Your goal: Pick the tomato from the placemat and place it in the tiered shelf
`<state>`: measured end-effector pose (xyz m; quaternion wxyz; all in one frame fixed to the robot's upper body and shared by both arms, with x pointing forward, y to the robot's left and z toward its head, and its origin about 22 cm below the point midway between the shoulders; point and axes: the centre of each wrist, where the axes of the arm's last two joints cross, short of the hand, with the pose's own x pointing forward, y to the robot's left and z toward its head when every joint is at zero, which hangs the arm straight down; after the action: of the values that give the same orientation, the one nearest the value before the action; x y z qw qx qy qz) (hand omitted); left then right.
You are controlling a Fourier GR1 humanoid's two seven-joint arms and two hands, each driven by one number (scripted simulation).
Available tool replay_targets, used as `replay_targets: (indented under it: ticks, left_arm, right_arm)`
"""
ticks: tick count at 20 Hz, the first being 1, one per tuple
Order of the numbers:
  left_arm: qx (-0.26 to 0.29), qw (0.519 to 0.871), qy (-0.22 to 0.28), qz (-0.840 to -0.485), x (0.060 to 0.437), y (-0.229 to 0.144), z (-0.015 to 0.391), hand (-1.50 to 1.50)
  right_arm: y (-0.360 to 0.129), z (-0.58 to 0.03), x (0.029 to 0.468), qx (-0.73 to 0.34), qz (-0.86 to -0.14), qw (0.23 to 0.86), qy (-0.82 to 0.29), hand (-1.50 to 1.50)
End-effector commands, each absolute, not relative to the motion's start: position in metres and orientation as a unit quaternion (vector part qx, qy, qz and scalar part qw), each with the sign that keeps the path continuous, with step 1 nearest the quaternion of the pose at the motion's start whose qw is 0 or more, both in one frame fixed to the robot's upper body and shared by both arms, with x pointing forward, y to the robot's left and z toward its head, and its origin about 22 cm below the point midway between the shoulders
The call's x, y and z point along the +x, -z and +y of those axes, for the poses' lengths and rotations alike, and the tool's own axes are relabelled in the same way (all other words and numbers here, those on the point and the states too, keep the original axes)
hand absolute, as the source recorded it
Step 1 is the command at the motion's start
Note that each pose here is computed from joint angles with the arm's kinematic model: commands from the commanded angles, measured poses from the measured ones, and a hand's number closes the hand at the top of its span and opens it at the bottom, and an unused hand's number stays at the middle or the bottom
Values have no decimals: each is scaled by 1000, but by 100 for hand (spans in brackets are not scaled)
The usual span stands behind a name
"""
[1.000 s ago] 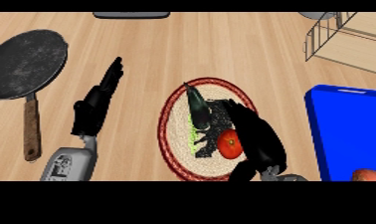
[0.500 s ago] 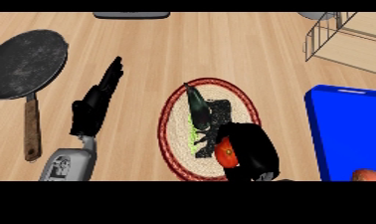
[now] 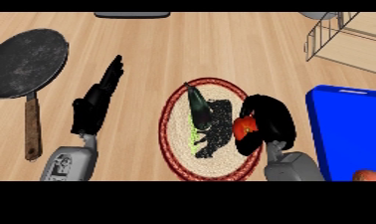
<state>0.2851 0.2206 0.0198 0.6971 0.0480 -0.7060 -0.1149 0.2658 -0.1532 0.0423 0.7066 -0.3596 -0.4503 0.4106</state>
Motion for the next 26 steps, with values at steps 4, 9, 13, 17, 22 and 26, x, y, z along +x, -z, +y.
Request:
replay_targets:
  ticks: [4,9,13,17,22,26]
  left_arm:
    - [43,691,125,-710,282,-17,220,0]
    - [48,695,115,-708,284,-27,234,0]
    - [53,697,111,-706,280,-19,222,0]
    - [49,699,115,-704,279,-24,238,0]
    - [51,700,120,-702,275,-9,227,0]
    - [55,692,126,-709,275,-27,233,0]
  right_arm:
    - [-78,-167,317,-399,-460,743,-278,150]
    - [-116,-161,302,-373,-583,709,-138,150]
    - [-160,-156,282,-406,-608,671,-121,150]
    - [-203,-158,272,-439,-613,653,-74,150]
    - [-248,-169,266,-514,-589,621,-54,150]
    - [-259,-181,277,-555,-593,582,-19,150]
